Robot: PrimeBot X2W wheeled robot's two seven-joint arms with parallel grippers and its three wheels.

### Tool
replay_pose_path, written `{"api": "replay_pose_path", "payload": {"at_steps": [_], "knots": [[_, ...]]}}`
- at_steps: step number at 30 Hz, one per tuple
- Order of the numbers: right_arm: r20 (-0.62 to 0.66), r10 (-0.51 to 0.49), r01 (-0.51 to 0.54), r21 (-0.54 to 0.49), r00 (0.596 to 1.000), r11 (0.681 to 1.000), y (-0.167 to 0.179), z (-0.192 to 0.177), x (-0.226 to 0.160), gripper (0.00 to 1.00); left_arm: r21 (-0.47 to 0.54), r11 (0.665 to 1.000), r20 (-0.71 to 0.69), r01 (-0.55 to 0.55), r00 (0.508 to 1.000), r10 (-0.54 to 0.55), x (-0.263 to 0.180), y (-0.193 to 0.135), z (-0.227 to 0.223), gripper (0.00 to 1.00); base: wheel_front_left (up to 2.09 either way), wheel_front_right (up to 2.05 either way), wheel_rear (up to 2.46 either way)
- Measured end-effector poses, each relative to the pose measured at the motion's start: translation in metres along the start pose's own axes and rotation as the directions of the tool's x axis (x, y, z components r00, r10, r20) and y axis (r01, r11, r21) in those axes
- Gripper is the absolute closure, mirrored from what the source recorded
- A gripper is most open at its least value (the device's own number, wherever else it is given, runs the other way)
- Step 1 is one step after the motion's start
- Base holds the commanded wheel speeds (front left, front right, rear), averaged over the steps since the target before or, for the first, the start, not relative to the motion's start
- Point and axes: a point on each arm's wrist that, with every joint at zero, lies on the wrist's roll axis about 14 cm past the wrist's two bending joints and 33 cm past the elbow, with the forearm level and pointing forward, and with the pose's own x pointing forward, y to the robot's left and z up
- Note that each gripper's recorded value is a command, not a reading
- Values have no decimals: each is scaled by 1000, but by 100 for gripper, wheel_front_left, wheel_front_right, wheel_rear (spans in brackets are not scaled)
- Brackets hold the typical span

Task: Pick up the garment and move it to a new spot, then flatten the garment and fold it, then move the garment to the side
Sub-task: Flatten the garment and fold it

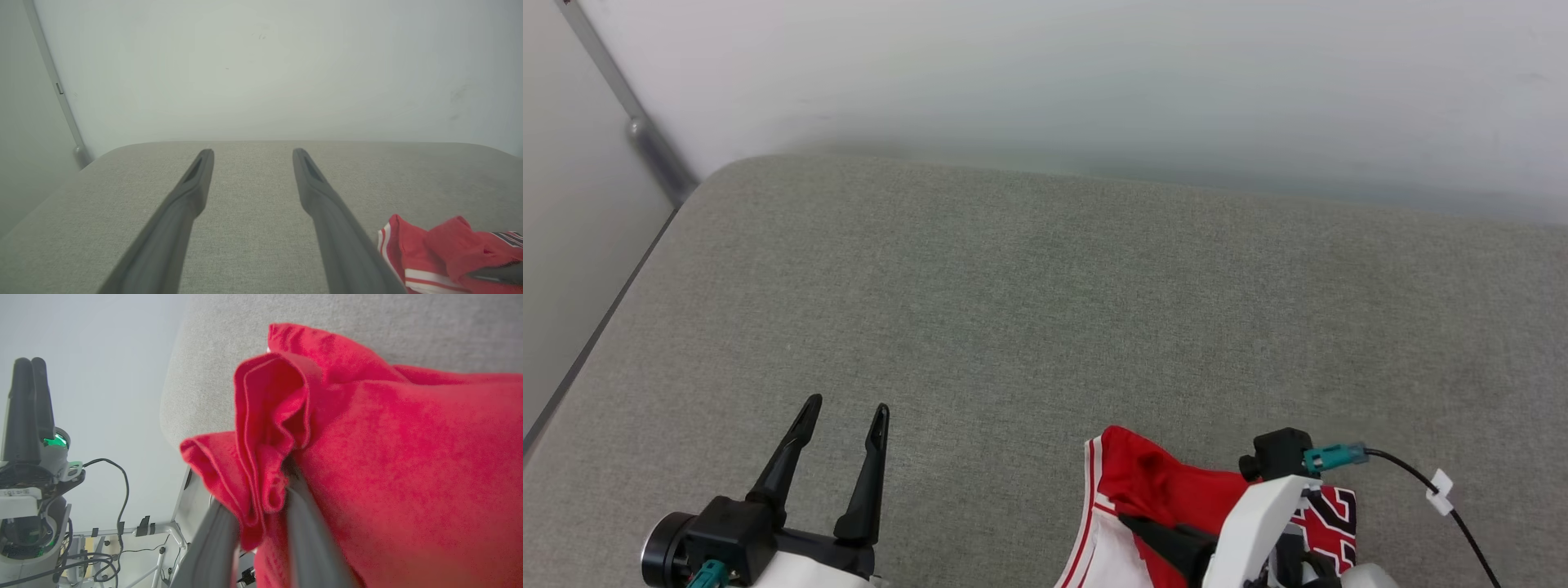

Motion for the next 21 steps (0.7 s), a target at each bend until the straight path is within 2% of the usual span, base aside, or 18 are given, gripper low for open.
{"api": "replay_pose_path", "payload": {"at_steps": [7,11,13,16,18,21], "knots": [[9,60,-59,-14,998,998,20,-1,9,0,2,1000,-2,-2,1000,2,0,1,-1,0,0,0,0],[45,72,-70,-38,996,997,26,12,5,0,-1,1000,0,10,1000,-10,2,-2,-1,0,0,0,0],[91,71,-62,-97,993,993,31,27,1,0,-4,1000,2,20,1000,-20,4,-5,-1,0,0,0,0],[193,19,22,-211,981,977,26,60,-11,0,-7,999,5,37,999,-37,7,-10,0,0,0,0,0],[284,-23,120,-330,958,936,21,85,-25,0,-11,999,9,50,999,-50,10,-14,0,0,0,0,0],[433,-84,308,-478,897,823,2,126,-56,0,-14,998,12,66,998,-66,14,-18,0,0,0,0,0]]}}
